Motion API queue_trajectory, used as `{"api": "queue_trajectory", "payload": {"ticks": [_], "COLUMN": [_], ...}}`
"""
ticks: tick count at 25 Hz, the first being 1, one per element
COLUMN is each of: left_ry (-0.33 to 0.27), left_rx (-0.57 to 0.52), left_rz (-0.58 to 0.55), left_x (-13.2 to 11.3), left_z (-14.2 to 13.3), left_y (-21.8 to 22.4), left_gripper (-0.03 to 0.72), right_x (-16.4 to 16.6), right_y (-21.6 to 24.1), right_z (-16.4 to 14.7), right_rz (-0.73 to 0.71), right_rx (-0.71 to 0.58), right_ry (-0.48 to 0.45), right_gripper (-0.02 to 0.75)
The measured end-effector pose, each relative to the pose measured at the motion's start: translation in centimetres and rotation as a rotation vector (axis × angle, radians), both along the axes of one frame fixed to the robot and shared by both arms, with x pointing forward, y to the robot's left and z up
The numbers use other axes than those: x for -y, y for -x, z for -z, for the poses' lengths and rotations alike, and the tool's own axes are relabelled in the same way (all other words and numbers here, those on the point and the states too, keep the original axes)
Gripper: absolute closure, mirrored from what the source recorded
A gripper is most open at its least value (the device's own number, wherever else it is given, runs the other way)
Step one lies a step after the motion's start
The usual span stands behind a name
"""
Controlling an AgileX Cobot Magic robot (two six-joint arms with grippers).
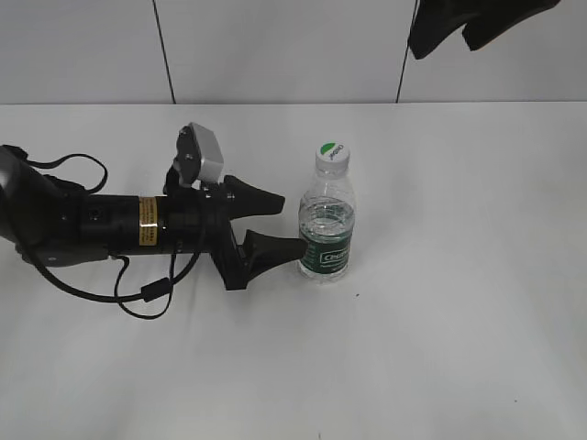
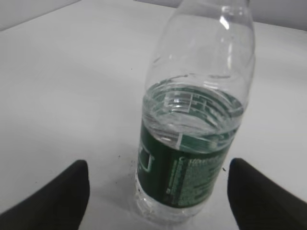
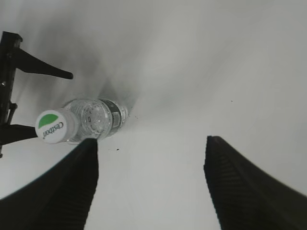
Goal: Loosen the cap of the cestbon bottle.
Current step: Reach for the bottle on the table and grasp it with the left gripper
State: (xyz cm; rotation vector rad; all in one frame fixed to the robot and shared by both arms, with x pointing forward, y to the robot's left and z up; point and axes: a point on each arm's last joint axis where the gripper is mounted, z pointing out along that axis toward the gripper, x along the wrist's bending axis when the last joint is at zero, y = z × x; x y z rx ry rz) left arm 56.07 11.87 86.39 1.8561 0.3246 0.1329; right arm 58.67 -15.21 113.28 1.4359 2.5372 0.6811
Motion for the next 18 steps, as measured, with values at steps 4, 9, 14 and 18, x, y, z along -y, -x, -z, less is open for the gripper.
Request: {"api": "queue_trajectory", "payload": {"ticks": [4, 9, 14, 18], "left_ry": [-0.004, -0.006, -0.004, -0.016], "left_rx": [-0.006, -0.034, -0.03, 0.004], "left_rz": [0.034, 0.048, 0.031, 0.043], "left_x": [1.2, 2.2, 2.9, 4.1], "left_z": [0.5, 1.6, 1.9, 1.5], "left_y": [0.3, 0.8, 0.2, -0.3], "left_gripper": [0.151, 0.151, 0.151, 0.151], "right_x": [-0.9, -1.5, -1.8, -1.8], "right_y": [-0.3, -0.1, 0.0, 0.0], "right_z": [0.3, 0.1, 0.1, 0.1], "right_rz": [-0.019, -0.035, -0.042, -0.043], "right_rx": [-0.009, -0.003, -0.004, -0.005], "right_ry": [-0.007, -0.012, -0.017, -0.021], "right_gripper": [0.213, 0.214, 0.214, 0.214]}}
